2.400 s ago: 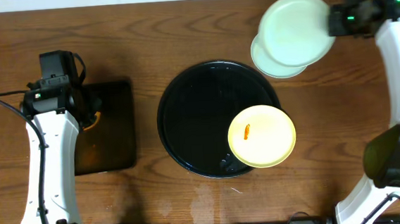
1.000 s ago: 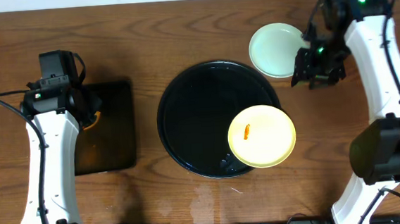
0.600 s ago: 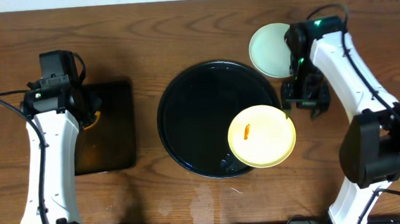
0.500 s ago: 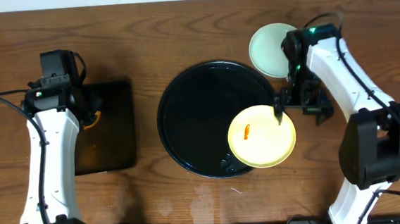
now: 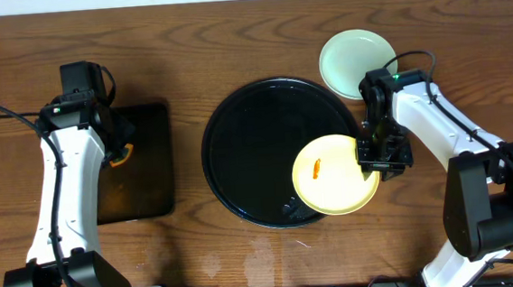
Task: Clean dirty plates on tray and stack at the side
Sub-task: 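Grasp the yellow plate rim with the right gripper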
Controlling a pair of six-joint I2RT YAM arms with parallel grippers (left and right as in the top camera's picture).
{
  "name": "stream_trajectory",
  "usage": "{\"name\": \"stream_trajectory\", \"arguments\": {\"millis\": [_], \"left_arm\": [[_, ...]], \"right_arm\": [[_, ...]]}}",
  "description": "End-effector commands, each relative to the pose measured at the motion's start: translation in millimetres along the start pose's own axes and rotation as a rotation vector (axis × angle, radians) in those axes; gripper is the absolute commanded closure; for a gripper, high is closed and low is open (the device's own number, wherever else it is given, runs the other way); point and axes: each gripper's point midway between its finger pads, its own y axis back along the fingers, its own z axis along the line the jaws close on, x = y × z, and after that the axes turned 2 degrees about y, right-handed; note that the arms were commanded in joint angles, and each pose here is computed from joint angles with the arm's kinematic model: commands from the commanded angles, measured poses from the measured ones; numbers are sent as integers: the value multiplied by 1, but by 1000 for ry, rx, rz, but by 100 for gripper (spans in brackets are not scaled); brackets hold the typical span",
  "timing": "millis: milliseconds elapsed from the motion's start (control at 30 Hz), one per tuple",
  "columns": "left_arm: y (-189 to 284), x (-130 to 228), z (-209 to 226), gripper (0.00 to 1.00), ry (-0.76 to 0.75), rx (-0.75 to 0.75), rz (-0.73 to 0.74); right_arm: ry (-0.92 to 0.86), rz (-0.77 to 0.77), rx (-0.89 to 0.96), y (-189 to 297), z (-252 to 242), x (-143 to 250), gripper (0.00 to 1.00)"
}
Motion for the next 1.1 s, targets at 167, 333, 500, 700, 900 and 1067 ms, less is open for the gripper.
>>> {"name": "stream_trajectory", "arguments": {"millis": [167,333,500,700,900,1067], "left_arm": [[-2,0,2,93,-12,-8,0],[-2,0,2,92,-12,-8,0],[-2,0,2,92,-12,-8,0],[-2,0,2,92,-12,-8,0],[-2,0,2,92,-12,-8,0],[-2,1,-1,92,-28,9,7]], "right_arm": [[10,-27,23,2,-3,-4,72],[9,-25,23,-2,-4,-3,71],[10,-24,10,-12,-2,-2,77],[16,-74,-16,-9,3,-15,99],[72,-140,-47,20,14,-32,99],[179,-301,-82,58,30,-66,99]]}}
